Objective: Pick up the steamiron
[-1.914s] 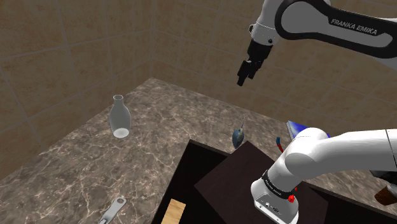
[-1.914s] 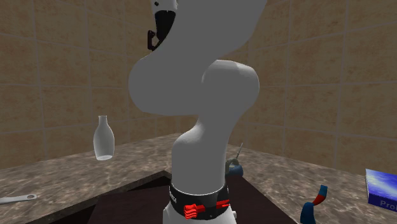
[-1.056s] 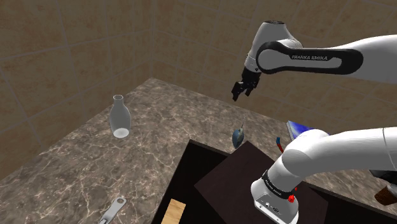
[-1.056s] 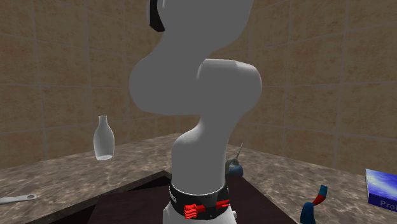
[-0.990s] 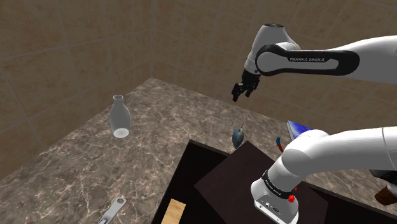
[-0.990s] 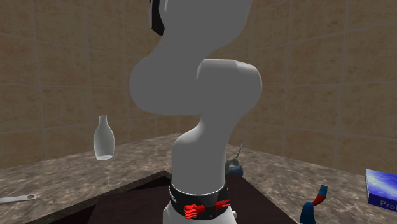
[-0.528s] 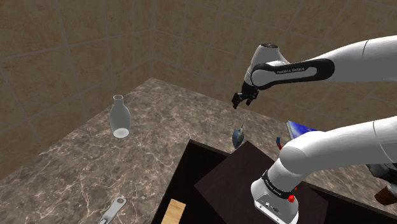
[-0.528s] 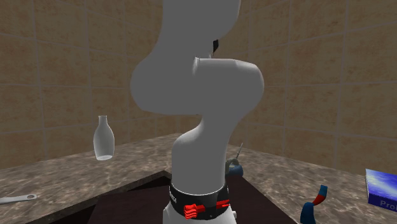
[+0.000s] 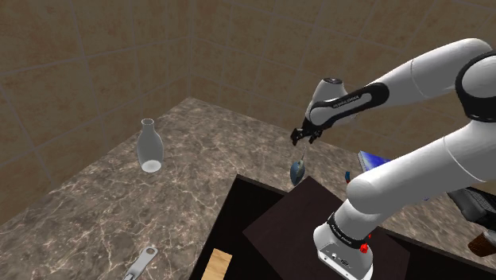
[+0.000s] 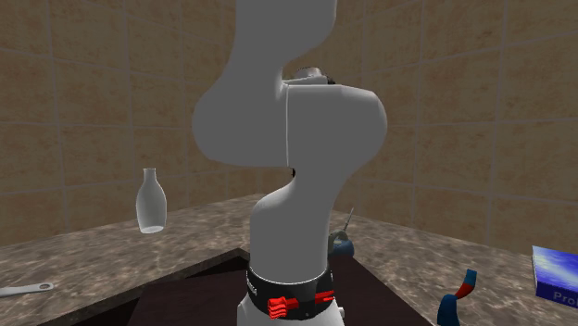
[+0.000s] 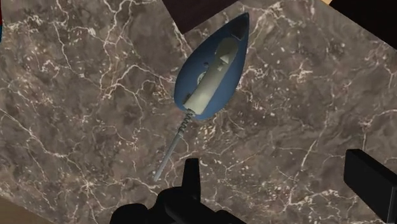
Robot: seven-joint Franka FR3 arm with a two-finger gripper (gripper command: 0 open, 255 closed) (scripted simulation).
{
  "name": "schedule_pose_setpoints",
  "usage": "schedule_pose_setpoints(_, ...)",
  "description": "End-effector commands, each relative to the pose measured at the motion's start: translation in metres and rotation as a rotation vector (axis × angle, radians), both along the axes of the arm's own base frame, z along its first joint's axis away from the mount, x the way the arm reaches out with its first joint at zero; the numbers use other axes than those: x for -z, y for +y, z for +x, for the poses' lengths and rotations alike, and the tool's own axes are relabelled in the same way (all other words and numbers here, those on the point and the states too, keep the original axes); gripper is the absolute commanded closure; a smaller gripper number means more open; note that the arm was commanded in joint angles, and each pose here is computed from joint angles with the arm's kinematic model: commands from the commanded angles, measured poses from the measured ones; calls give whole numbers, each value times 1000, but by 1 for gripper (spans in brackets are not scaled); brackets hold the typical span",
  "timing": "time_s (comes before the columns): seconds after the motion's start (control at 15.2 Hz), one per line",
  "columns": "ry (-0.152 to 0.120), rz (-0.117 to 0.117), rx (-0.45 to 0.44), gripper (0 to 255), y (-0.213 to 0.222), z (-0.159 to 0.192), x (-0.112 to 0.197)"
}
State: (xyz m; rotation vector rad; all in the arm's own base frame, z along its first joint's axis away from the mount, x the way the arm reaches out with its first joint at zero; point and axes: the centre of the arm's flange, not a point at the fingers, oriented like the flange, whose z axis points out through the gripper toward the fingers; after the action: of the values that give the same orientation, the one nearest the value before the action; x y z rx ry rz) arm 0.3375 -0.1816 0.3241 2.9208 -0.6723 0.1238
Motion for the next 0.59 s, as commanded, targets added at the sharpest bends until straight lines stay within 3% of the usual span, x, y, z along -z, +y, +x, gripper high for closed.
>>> schedule_pose_setpoints(0.0,-7,-2,40,0,-16,-2,22)
schedule_pose_setpoints(0.53,-25,-5,172,0,-68,-13,97)
